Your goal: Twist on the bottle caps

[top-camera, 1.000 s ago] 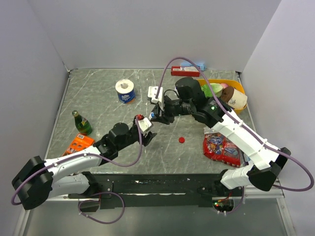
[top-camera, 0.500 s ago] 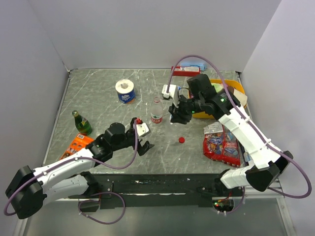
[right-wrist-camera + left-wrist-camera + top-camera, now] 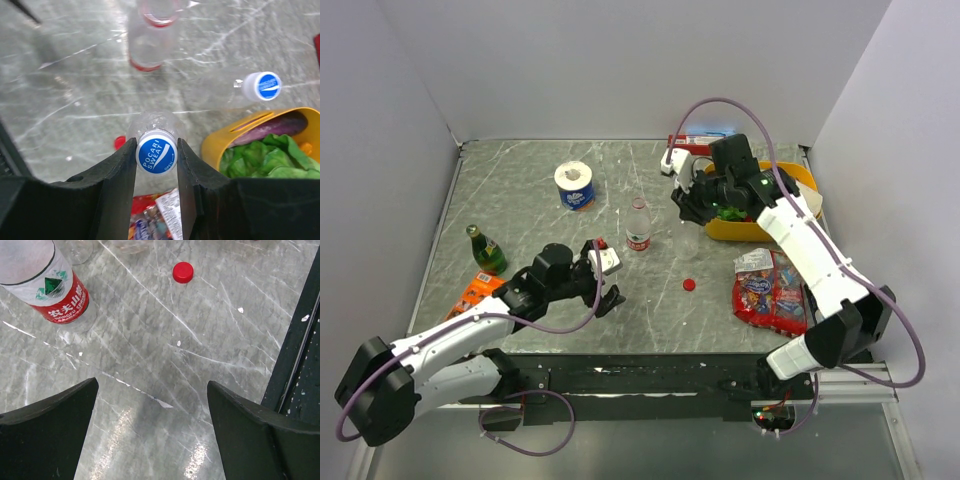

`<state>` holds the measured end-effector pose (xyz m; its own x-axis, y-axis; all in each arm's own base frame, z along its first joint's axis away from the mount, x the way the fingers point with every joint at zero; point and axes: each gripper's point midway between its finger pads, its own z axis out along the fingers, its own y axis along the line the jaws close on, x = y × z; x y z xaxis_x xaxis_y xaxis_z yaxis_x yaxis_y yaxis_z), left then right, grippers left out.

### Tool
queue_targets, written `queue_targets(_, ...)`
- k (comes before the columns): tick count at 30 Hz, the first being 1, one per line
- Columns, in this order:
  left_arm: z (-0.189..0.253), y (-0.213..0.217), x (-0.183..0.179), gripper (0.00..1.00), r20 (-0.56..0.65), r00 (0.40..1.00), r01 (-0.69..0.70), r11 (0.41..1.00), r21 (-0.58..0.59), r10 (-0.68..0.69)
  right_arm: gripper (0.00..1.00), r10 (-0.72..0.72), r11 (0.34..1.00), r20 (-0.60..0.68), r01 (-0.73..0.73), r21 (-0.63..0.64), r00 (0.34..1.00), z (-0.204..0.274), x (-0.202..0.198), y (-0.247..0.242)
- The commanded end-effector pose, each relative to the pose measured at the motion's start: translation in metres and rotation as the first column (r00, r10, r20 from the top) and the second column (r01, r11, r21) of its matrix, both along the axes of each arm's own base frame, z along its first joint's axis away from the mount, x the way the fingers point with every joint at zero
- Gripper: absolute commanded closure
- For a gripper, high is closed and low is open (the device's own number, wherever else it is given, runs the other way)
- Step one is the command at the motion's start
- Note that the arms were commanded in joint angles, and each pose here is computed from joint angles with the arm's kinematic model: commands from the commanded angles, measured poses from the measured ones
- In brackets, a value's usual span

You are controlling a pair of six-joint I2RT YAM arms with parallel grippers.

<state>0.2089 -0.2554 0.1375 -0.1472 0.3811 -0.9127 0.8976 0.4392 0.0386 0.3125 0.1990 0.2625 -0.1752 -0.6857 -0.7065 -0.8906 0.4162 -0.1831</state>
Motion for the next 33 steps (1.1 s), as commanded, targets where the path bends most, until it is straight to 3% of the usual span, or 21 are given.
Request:
queue_targets(1,0.021,-0.007,0.005,0.04,0.028,0.999,0.032,0.999,-0.024,-0.032,1.00,-0.062,0.996,0.091,0.056,0.069,0.994,0.014,0.035,0.004)
queue_targets(14,0.014,-0.004,0.013,0.04,0.026,0.999,0.024,1.000,-0.010,-0.024,0.91,-0.130,0.990,0.005,0.129,0.057,0.992,-0.042,0.035,-0.002)
queue_targets(17,0.015,-0.004,0.014,0.04,0.027,0.999,0.024,1.000,-0.007,-0.024,0.85,-0.157,0.986,-0.009,0.157,0.056,0.988,-0.047,0.037,-0.005)
queue_targets(21,0.014,-0.002,0.015,0.04,0.025,0.999,0.021,1.000,-0.006,-0.021,0.62,-0.204,0.978,-0.002,0.204,0.048,0.979,-0.047,0.042,-0.010)
queue_targets(23,0.014,-0.002,0.014,0.04,0.019,0.999,0.026,1.000,-0.012,-0.026,0.56,-0.223,0.974,0.014,0.222,0.045,0.975,-0.043,0.044,-0.015)
queue_targets(33,0.014,-0.008,0.011,0.04,0.014,0.999,0.052,0.998,-0.039,-0.051,0.52,-0.245,0.969,0.014,0.245,0.036,0.969,-0.040,0.042,-0.028)
